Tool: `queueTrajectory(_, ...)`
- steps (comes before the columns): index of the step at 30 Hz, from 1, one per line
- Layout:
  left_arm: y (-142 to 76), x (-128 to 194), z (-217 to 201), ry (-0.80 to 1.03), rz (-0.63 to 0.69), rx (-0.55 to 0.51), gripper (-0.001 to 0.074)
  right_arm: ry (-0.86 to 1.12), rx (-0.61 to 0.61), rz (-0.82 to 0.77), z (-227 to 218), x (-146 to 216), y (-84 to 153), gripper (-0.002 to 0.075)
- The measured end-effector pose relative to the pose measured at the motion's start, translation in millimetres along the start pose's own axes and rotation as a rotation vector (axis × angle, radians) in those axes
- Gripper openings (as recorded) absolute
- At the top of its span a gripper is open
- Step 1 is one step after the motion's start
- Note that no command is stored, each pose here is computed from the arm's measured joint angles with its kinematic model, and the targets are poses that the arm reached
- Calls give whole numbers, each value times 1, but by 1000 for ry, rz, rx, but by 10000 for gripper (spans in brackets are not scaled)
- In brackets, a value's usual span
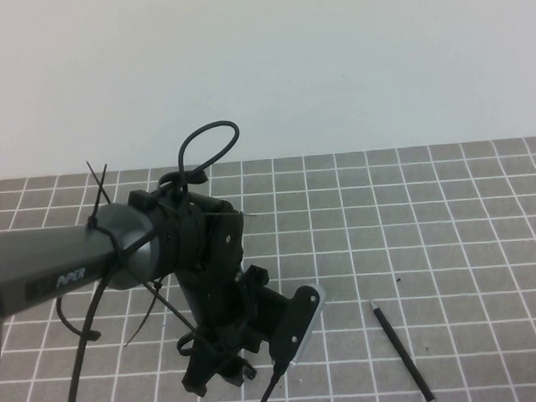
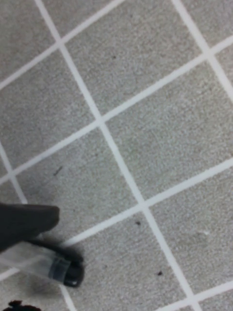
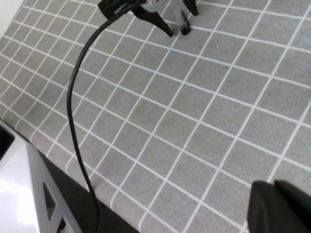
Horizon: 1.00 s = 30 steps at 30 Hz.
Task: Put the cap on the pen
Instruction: Put the cap on the pen
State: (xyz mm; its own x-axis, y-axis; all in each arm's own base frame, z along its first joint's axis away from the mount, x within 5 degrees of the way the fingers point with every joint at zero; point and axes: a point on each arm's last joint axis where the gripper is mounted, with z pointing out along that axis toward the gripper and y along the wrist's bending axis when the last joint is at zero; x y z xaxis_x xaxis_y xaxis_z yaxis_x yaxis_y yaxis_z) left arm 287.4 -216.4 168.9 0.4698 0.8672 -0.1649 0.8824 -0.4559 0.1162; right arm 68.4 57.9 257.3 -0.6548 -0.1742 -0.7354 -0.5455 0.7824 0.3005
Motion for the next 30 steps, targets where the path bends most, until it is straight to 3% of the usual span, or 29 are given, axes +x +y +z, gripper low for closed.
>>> queueTrajectory(5, 2, 1, 6, 1, -5, -5, 319, 0, 0, 0, 0, 0, 0, -3)
queueTrajectory(12, 2, 1, 10, 3, -9, 5, 113, 0, 0, 0, 0, 0, 0, -3)
queueTrajectory(14, 2, 1, 10, 3, -9, 5, 85, 0, 0, 0, 0, 0, 0, -3)
queueTrajectory(23, 1, -2, -7, -10, -50, -30, 77, -6, 3, 0, 0, -1, 0, -3)
queueTrajectory(27, -1, -9, -34, -68, -142, -105, 76, -13, 7, 0, 0, -1, -1, -3)
queueTrajectory(30, -1, -16, -61, -141, -300, -192, 76, -16, 8, 1, 0, -1, -1, -3)
